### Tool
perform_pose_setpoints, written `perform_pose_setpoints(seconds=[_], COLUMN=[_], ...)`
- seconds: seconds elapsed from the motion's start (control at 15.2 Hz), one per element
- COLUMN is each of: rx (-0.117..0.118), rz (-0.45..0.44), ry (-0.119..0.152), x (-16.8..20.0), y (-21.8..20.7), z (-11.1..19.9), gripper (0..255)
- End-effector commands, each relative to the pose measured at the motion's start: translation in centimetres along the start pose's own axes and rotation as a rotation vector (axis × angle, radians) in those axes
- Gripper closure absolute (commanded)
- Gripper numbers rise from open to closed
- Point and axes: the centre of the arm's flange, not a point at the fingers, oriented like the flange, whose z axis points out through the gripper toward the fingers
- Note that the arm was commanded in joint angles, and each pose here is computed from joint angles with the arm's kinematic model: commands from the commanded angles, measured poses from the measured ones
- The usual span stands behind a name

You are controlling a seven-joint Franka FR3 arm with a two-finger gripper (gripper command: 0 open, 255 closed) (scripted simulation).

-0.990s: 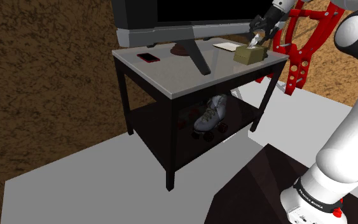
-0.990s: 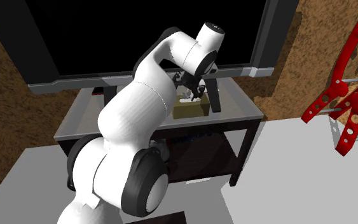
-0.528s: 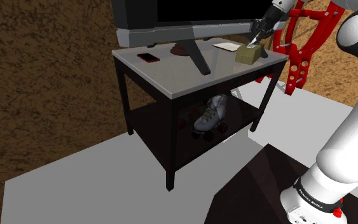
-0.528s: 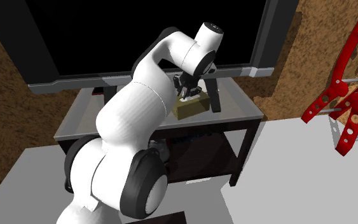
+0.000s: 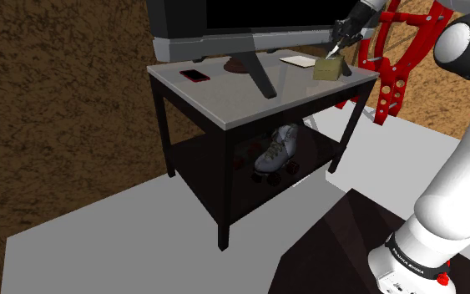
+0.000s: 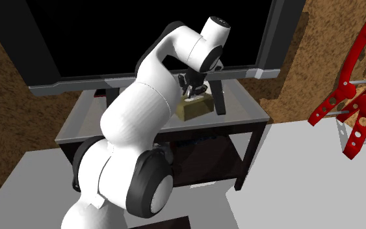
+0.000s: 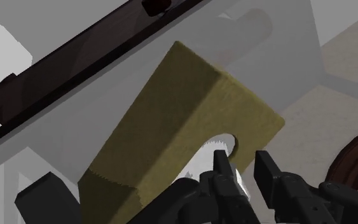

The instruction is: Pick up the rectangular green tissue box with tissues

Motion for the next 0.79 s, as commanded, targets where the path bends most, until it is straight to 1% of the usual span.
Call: perform_pose_setpoints(seconds=[0.0,0.59,0.73], rx=[-0.001,-0.001,-0.001], rz=[0.001,0.001,0.001], ry=[0.001,0.001,0.001], x=[0.1,0.9,0.9], y=[-0.2,-1.9,-2.0], z=[-1.0,-5.4,-5.5], gripper=[255,255,255])
